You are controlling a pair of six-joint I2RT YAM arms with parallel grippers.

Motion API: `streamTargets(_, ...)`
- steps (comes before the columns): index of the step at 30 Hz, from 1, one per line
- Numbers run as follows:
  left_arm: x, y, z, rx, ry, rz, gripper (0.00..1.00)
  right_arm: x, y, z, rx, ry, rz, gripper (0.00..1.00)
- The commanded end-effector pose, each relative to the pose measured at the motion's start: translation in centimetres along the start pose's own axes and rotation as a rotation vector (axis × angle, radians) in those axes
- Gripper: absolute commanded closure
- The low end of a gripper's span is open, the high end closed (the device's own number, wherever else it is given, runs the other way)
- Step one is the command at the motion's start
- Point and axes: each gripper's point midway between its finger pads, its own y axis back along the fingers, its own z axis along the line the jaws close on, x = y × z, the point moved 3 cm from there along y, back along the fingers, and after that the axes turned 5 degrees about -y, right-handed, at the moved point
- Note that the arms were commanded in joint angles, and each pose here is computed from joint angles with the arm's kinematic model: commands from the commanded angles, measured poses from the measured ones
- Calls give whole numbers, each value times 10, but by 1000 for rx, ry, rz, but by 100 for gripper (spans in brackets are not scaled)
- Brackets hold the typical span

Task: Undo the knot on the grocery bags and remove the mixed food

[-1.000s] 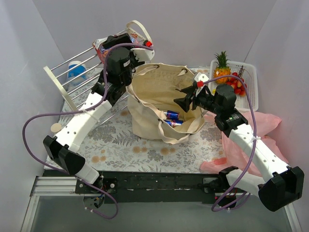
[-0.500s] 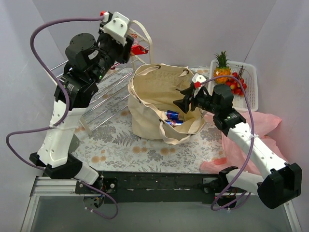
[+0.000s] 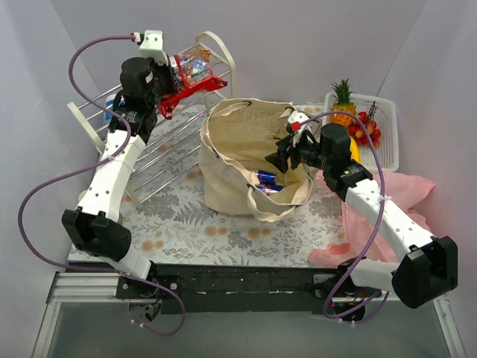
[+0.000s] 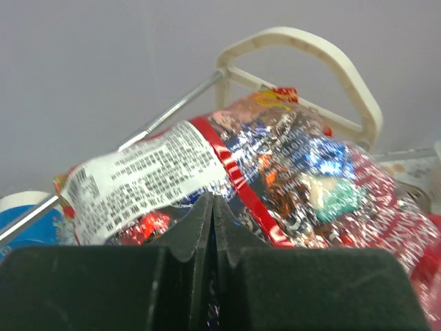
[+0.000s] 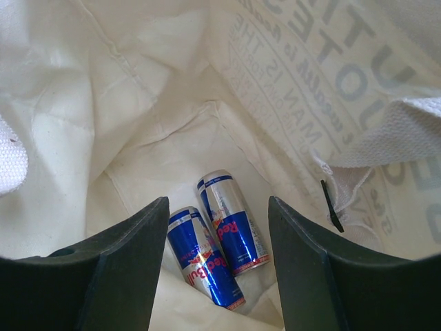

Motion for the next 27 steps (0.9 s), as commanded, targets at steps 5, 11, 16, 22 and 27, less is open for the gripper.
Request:
streamTargets(5, 29, 61, -25, 155, 31, -12, 100, 1, 2, -1, 7, 1, 0, 34)
streamTargets(11, -23, 46, -32, 219, -1, -130, 100, -1, -6, -4, -4, -5, 3, 34)
streamTargets(16, -64, 28, -45, 311, 9, -217, 100, -2, -10, -5, -8, -16, -1, 34)
streamTargets(22, -26, -14, -66, 413, 49, -111, 100, 2, -11, -4, -17, -30, 9, 34)
streamTargets(27, 37, -36, -59, 358, 7, 16, 100, 6, -11, -6, -4, -31, 18, 34)
